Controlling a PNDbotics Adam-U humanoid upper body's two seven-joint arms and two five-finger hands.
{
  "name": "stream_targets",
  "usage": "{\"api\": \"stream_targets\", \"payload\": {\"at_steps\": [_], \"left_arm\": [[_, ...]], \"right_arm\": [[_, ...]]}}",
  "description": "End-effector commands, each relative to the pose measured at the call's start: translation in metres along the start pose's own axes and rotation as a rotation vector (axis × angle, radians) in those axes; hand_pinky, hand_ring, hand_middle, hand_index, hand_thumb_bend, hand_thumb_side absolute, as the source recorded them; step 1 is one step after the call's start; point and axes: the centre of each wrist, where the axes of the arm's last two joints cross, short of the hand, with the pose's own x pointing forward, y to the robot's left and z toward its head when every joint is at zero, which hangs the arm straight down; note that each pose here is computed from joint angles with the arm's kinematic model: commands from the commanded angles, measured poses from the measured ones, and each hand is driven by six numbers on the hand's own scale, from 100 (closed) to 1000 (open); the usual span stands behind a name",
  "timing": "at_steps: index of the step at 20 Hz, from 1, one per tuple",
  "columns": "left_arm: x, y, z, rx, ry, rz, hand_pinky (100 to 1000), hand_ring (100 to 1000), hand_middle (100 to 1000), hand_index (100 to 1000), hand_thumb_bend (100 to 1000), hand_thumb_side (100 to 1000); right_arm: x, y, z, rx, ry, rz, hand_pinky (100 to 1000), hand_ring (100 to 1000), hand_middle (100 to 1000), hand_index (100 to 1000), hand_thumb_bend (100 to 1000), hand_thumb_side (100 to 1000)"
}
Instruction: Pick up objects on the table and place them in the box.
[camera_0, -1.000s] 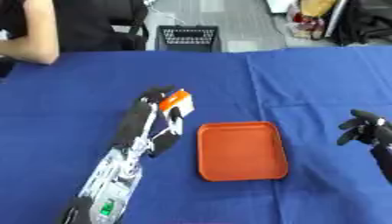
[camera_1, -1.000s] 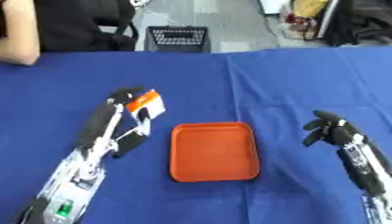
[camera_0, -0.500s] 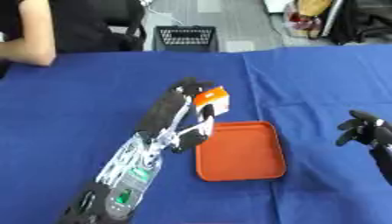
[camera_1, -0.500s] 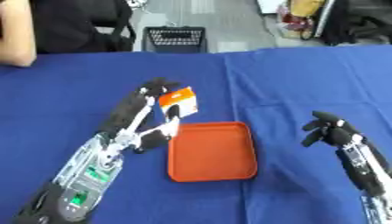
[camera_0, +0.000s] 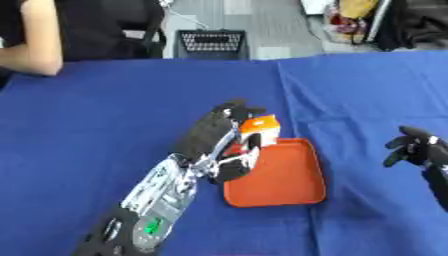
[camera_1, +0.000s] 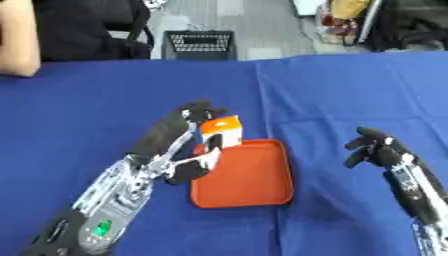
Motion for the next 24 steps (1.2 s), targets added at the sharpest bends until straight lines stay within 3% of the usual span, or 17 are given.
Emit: {"api": "stream_targets", "payload": {"at_steps": [1,2,3,4,12,19,22,24], "left_arm": [[-0.002,-0.002,0.001,-0.04,-0.027,-0.037,1000,1000,877,1000,395,590],[-0.003,-0.004,0.002,-0.048,-0.031,-0.042,1000,1000,856,994,312,529],[-0.004,-0.004,0.002,-0.051,-0.034,-0.045,1000,1000,905,1000,451,640],[-0.005,-0.005,0.002,-0.051,-0.036,-0.046,1000,1000,907,1000,470,655],[-0.007,-0.004,0.004,-0.039,-0.035,-0.046,1000,1000,908,1000,472,666],[-0.008,0.0,0.006,-0.01,-0.018,-0.026,1000,1000,911,1000,423,648],[-0.011,0.01,0.012,0.065,0.018,0.021,1000,1000,919,1000,394,624],[-0.016,0.021,0.021,0.14,0.063,0.083,1000,1000,946,1000,297,690]], "right_arm": [[0.005,-0.006,-0.004,0.008,-0.017,0.018,557,554,665,903,100,937],[0.005,-0.006,-0.003,0.008,-0.017,0.018,557,554,665,903,100,937],[0.004,-0.006,-0.003,0.008,-0.016,0.019,557,554,665,903,100,937],[0.004,-0.006,-0.003,0.009,-0.016,0.019,557,554,665,903,100,937],[0.004,-0.006,-0.003,0.007,-0.017,0.019,557,554,665,903,100,936],[0.004,-0.006,-0.003,0.006,-0.016,0.019,557,554,665,903,100,936],[0.005,-0.006,-0.003,0.003,-0.016,0.02,557,554,665,903,100,936],[0.005,-0.007,-0.003,0.0,-0.015,0.021,557,554,664,902,100,936]]}}
